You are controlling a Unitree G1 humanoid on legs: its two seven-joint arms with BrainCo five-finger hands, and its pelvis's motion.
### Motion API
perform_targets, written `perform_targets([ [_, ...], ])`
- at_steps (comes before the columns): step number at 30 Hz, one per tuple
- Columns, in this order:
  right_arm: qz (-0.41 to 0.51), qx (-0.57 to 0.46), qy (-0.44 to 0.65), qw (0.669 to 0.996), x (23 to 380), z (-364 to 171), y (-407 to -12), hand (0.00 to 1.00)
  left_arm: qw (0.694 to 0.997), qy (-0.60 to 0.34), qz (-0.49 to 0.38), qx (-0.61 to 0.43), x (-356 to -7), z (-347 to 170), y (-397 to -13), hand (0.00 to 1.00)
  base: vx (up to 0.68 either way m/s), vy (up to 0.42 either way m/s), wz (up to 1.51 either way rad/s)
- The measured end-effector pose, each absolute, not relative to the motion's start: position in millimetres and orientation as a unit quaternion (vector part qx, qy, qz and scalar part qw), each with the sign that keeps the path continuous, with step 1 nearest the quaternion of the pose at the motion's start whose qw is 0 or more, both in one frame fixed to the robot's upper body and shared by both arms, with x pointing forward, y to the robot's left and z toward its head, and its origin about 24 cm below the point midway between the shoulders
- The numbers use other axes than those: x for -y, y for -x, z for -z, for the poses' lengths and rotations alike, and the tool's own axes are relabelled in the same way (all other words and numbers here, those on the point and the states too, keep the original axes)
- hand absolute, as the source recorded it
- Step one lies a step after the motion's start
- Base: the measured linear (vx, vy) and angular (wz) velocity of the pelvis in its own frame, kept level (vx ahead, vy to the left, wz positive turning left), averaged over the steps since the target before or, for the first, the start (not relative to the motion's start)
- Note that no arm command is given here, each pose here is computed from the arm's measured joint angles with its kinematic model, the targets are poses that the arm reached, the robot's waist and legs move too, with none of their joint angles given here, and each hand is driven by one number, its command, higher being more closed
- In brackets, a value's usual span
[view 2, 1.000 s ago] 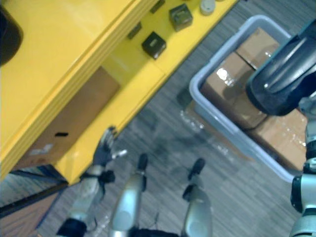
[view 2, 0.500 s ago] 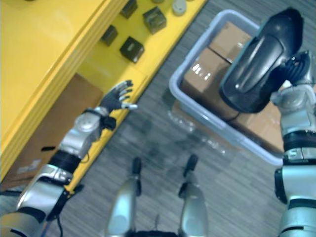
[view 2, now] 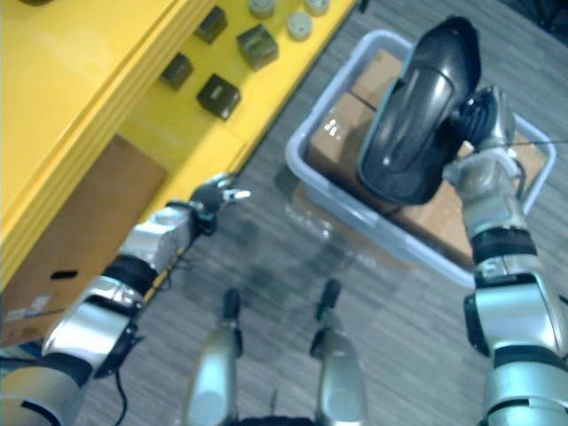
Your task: Walk over and take plastic housings, then place them on the shelf
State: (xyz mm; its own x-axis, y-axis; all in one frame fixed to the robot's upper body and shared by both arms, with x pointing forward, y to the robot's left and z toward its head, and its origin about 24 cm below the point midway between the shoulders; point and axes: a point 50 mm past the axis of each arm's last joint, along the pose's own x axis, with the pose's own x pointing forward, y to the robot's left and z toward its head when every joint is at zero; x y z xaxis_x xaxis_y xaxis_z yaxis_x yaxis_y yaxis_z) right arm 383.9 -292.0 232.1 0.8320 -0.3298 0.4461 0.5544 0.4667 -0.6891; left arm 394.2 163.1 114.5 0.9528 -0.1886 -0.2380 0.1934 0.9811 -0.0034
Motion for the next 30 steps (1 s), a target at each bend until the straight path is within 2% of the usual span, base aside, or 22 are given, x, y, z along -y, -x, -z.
perform_targets([
  [10, 0.243, 0.145, 0.484, 0.828, 286, -219, -381, 1.00, 0.990, 0.019, 0.095, -0.102, -169, -116, -394, 0.00, 0.04, 0.016, -0.02],
  [13, 0.229, 0.158, 0.501, 0.819, 280, -217, -379, 1.00, 0.981, 0.085, 0.111, -0.137, -165, -102, -388, 0.00, 0.06, 0.027, 0.00],
  [16, 0.216, 0.183, 0.513, 0.810, 272, -222, -378, 1.00, 0.976, 0.113, 0.116, -0.149, -165, -93, -384, 0.00, 0.02, 0.009, 0.00],
  [30, 0.148, 0.234, 0.550, 0.788, 239, -196, -363, 1.00, 0.967, 0.105, 0.154, -0.173, -149, -71, -372, 0.00, 0.03, 0.012, 0.01],
])
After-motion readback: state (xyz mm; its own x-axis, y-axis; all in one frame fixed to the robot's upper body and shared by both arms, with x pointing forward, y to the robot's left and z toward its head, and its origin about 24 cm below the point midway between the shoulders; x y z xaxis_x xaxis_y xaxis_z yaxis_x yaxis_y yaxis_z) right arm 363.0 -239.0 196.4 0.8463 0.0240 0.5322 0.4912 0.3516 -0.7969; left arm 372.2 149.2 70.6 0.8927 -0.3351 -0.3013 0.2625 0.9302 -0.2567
